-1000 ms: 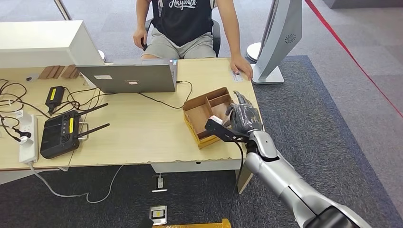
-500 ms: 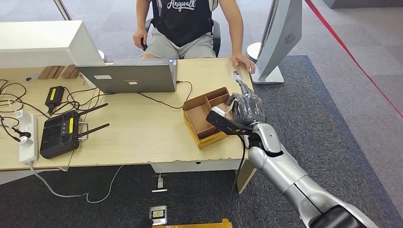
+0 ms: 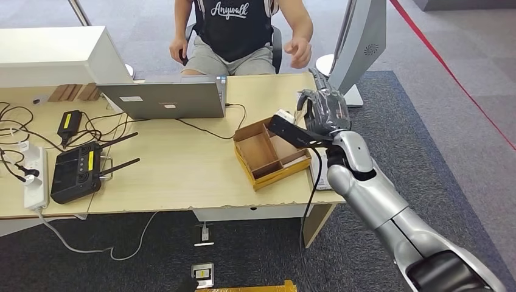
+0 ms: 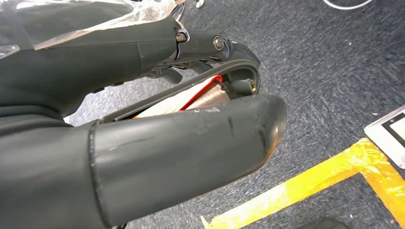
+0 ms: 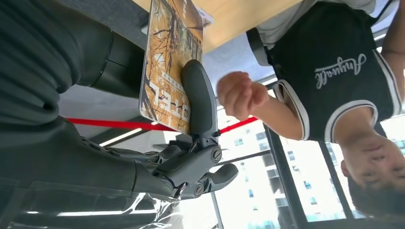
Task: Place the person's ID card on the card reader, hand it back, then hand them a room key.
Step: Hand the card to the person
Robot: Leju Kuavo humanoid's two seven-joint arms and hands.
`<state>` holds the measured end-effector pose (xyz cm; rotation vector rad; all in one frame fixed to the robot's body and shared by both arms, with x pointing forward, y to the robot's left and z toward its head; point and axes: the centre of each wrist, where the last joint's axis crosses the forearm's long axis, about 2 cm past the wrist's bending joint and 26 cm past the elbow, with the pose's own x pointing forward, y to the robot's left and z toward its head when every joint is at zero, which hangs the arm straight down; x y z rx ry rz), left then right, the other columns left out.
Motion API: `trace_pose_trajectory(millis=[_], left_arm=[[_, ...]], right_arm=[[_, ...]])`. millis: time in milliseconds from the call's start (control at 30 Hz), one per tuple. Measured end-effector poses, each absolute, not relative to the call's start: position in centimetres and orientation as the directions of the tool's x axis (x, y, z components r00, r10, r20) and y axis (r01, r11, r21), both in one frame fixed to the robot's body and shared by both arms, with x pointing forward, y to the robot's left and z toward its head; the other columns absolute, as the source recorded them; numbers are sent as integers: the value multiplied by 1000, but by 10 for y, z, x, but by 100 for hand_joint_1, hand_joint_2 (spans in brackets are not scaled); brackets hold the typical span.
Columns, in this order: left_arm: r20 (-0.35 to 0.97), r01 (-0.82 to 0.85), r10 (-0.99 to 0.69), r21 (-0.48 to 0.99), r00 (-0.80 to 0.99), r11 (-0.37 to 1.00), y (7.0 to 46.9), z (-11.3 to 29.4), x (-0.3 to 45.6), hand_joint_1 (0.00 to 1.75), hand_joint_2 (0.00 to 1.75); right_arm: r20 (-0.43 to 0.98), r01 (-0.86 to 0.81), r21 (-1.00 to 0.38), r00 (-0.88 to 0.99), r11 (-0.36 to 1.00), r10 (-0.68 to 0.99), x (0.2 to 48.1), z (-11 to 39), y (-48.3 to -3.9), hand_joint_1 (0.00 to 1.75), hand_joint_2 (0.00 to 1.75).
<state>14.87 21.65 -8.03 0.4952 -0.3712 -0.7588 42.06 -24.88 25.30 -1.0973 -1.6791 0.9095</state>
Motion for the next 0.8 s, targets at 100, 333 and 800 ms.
trace_pose_trajectory(millis=[100, 333, 800], left_arm=[[147, 562, -737, 555, 660, 614, 217, -79, 152, 0, 0], [155, 561, -742, 558, 653, 611, 217, -79, 154, 0, 0], [153, 547, -726, 558, 671, 624, 223, -80, 151, 0, 0]], right_arm=[[267, 297, -898, -216, 323, 939, 440, 281, -240, 175, 175], [253, 323, -901, -154, 291, 955, 481, 332, -235, 175, 175], [170, 253, -954, 21, 159, 985, 496, 318, -224, 175, 175]])
